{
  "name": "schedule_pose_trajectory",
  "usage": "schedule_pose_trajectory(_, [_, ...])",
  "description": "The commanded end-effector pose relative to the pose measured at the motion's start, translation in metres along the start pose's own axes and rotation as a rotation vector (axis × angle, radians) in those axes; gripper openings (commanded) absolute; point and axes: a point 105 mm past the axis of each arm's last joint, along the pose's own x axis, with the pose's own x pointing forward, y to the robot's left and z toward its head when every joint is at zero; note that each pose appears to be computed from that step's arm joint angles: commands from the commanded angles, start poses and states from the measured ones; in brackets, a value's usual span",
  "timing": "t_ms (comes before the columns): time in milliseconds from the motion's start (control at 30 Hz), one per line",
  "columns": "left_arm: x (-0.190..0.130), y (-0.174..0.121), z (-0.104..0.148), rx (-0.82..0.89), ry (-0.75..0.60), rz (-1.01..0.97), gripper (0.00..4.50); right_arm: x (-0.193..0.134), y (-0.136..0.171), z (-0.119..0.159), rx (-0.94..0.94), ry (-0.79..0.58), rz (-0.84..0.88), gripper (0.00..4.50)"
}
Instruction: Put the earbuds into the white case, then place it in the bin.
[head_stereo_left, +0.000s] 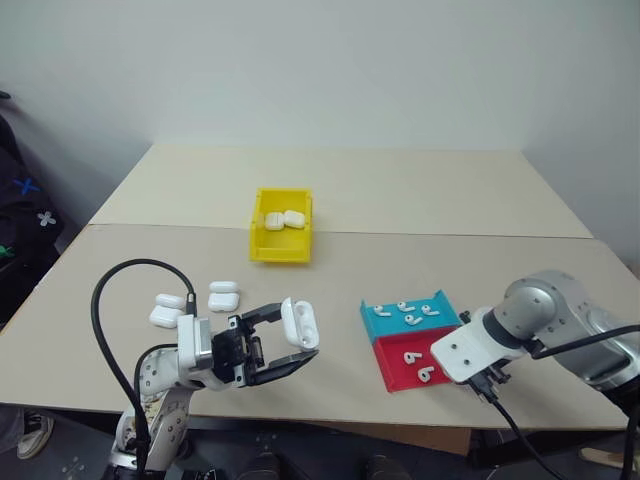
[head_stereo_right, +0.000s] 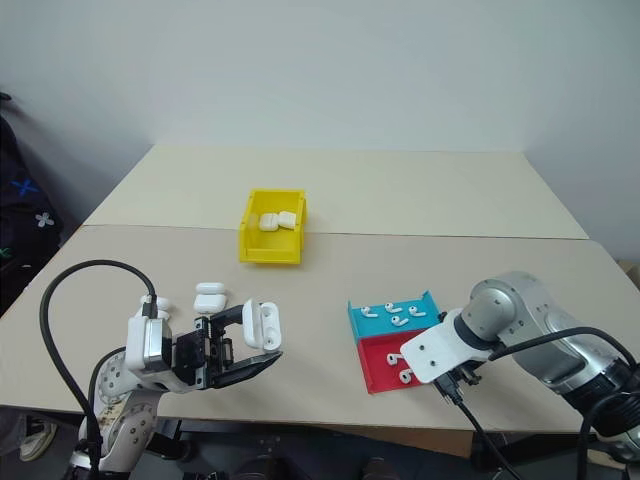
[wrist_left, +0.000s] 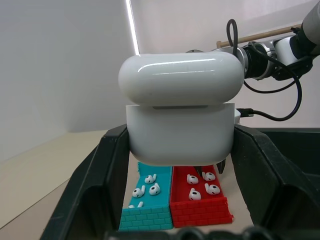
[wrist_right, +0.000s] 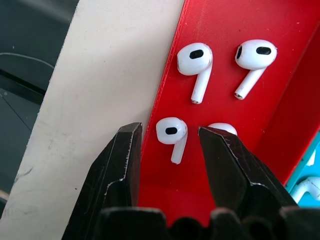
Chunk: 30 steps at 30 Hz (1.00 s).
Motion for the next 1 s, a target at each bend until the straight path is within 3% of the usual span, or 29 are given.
schedule_pose_trajectory(33, [0.0037, -0.0018, 0.0107, 0.029, -0.032, -0.008, 2.76, -0.0012, -0.0004, 0.0006, -0.035, 0.011, 0.005, 2.23])
schedule_pose_trajectory(567, [0.0033, -0.0014, 0.0099, 0.031, -0.022, 0.002, 2.76, 0.0018, -0.0015, -0.003, -0.048, 0.019, 0.005, 2.23])
schedule_pose_trajectory(733, [0.003, -0.0016, 0.0086, 0.033, -0.012, 0.003, 2.76, 0.0019, -0.0013, -0.0028, -0.054, 0.019, 0.005, 0.96])
schedule_pose_trajectory(1000, [0.0023, -0.0025, 0.0072, 0.034, -0.003, 0.001, 2.76, 0.003, -0.0019, -0.0022, -0.06, 0.017, 0.004, 0.96])
